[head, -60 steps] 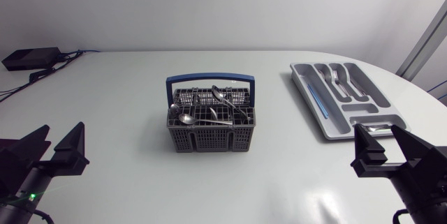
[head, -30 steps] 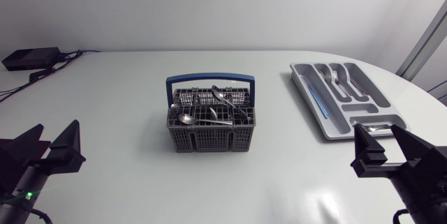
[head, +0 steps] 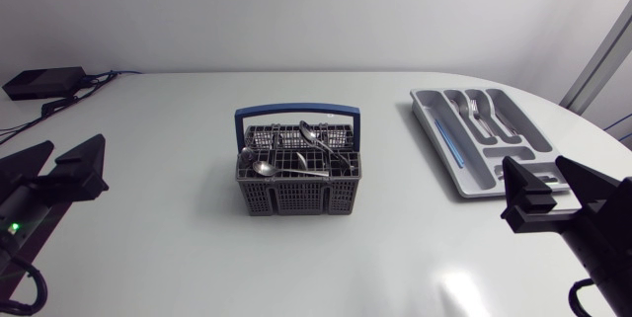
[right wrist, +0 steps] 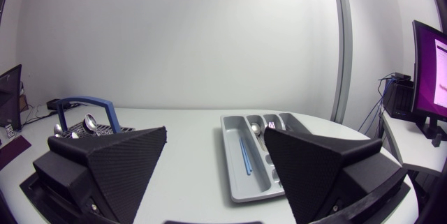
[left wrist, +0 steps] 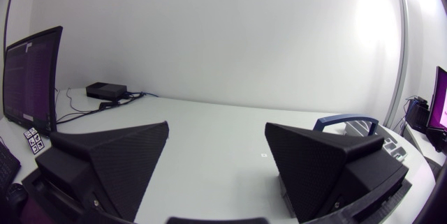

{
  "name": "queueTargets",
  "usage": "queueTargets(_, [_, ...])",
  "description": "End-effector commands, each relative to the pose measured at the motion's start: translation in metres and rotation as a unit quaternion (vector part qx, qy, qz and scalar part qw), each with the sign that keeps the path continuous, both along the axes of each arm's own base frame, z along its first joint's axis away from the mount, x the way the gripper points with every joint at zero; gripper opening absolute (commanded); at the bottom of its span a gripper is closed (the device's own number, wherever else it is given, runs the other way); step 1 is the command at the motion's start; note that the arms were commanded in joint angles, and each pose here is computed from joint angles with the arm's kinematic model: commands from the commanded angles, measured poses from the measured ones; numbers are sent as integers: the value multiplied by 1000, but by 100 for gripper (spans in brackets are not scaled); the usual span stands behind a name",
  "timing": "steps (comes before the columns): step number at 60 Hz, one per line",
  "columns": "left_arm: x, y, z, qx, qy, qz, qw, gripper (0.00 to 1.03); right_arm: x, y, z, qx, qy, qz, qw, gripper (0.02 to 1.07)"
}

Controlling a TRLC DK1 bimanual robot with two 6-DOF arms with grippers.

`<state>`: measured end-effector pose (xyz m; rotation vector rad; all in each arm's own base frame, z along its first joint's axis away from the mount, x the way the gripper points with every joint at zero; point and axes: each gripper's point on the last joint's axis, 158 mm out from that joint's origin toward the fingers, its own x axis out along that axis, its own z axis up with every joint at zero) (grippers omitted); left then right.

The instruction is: Unload the cutlery basket into the drawer organizer.

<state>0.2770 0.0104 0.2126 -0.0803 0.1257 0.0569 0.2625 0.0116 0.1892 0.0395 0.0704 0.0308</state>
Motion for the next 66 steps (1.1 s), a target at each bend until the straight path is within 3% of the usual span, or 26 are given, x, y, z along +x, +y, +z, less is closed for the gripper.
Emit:
queueTargets(1, [10, -3, 13, -6, 15, -2, 1000, 96, 4, 4, 19, -5, -9, 4, 1000, 102])
queueTargets(18, [29, -22, 2, -1, 130, -25, 991, 96, 23, 19, 27, -13, 30, 10, 999, 102])
queueTargets(32, [43, -37, -9, 40, 202, -57, 977, 96, 39, 35, 32, -26, 75, 14, 997, 102])
queueTargets(35, [45, -42, -9, 75, 214, -77, 971, 96, 43, 39, 32, -31, 90, 14, 995, 102])
queueTargets(40, [47, -50, -9, 88, 233, -94, 964, 96, 47, 45, 32, -35, 113, 19, 993, 102])
queueTargets(52, [54, -68, -18, 82, 286, -130, 946, 96, 56, 67, 15, -80, 220, 47, 971, 102])
queueTargets(66, [58, -88, -29, 87, 324, -160, 928, 96, 69, 85, 2, -79, 287, 78, 951, 102])
